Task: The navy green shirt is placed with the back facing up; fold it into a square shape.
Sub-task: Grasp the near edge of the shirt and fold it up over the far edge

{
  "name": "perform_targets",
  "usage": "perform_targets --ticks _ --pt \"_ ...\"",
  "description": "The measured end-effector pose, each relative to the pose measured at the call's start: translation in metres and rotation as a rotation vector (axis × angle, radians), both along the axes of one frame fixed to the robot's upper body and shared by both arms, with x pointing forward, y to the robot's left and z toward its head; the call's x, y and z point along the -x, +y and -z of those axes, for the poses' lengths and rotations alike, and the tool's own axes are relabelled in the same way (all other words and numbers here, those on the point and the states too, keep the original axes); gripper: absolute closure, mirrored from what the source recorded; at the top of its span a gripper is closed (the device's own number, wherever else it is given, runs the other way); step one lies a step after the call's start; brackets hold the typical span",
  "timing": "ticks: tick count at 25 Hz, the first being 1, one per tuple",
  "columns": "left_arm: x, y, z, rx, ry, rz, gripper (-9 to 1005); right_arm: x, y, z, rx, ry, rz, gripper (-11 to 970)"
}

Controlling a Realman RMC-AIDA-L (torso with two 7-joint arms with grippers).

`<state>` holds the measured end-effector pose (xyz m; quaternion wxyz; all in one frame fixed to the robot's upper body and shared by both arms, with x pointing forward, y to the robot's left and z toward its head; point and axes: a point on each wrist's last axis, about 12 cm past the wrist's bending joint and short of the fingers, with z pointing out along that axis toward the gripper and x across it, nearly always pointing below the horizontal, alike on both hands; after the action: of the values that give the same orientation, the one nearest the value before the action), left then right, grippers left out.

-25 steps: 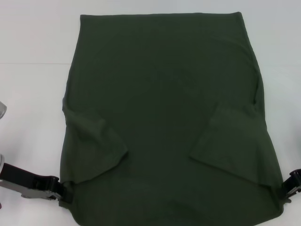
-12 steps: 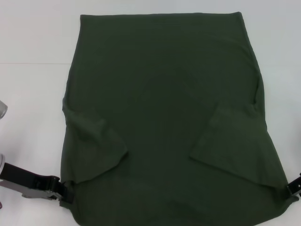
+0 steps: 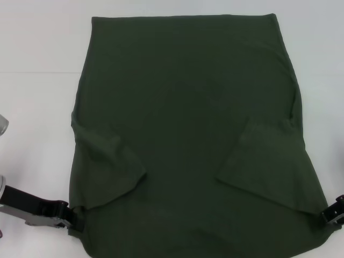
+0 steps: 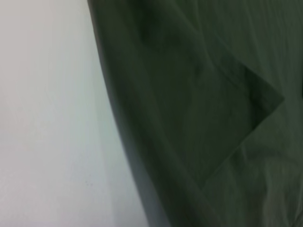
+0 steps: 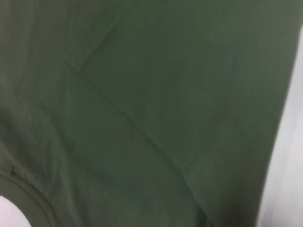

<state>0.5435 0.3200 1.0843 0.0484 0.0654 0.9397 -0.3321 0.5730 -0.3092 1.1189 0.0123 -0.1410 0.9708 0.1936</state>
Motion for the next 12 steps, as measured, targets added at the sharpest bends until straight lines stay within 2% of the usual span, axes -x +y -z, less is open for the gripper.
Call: perform_targets --ticks 12 --pt "0.0 0.0 -0.001 -0.002 -0.003 0.0 959 -0.003 0.015 0.003 0.011 -0.001 -0.033 378"
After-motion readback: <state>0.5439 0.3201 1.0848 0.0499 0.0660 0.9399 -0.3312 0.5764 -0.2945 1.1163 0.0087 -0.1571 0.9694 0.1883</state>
